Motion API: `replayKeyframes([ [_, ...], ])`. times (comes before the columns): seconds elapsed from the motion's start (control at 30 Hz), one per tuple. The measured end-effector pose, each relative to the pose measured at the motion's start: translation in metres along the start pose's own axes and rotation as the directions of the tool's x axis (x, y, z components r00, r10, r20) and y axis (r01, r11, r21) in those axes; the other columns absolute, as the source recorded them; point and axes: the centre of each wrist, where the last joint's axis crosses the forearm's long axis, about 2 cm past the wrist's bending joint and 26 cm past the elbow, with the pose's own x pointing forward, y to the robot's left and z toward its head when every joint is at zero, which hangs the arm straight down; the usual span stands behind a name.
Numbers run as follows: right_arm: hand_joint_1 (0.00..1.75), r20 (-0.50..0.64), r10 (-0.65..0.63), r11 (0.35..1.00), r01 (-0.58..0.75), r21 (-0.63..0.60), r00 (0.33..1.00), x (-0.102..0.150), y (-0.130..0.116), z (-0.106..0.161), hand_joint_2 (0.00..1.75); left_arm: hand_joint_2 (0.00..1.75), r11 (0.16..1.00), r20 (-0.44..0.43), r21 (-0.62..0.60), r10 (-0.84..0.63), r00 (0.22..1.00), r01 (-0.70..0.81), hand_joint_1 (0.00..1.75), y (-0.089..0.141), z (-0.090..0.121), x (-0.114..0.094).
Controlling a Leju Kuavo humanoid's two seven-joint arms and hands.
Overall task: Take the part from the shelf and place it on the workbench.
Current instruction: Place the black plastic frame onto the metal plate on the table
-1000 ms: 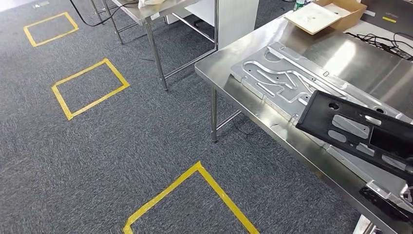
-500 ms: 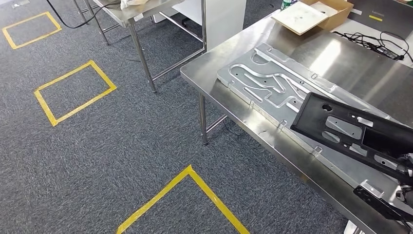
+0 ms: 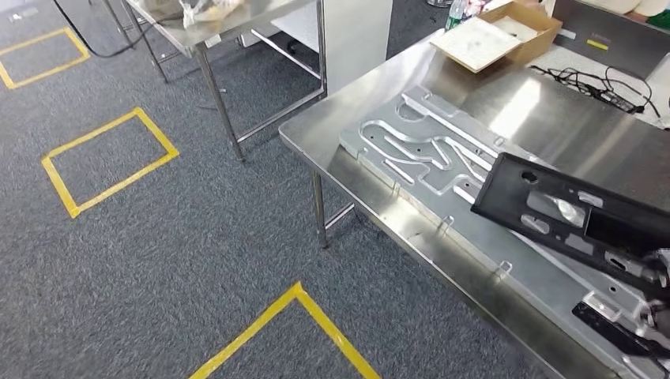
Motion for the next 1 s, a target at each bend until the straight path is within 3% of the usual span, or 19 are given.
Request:
replayKeyframes([
  [0.7, 1.75, -0.056, -0.047, 0.998, 0.049, 0.029, 0.997, 0.006, 0.026, -0.024, 1.75, 1.75, 1.000, 0.001, -0.004, -0.023, 1.000, 0.023, 0.00, 0.000, 0.000, 0.002],
  [1.0, 1.75, -0.107, -0.136, 0.979, 0.150, 0.135, 0.985, 0.026, 0.072, -0.052, 1.75, 1.75, 0.997, 0.005, -0.012, -0.070, 0.998, 0.070, 0.00, -0.001, -0.001, 0.007],
])
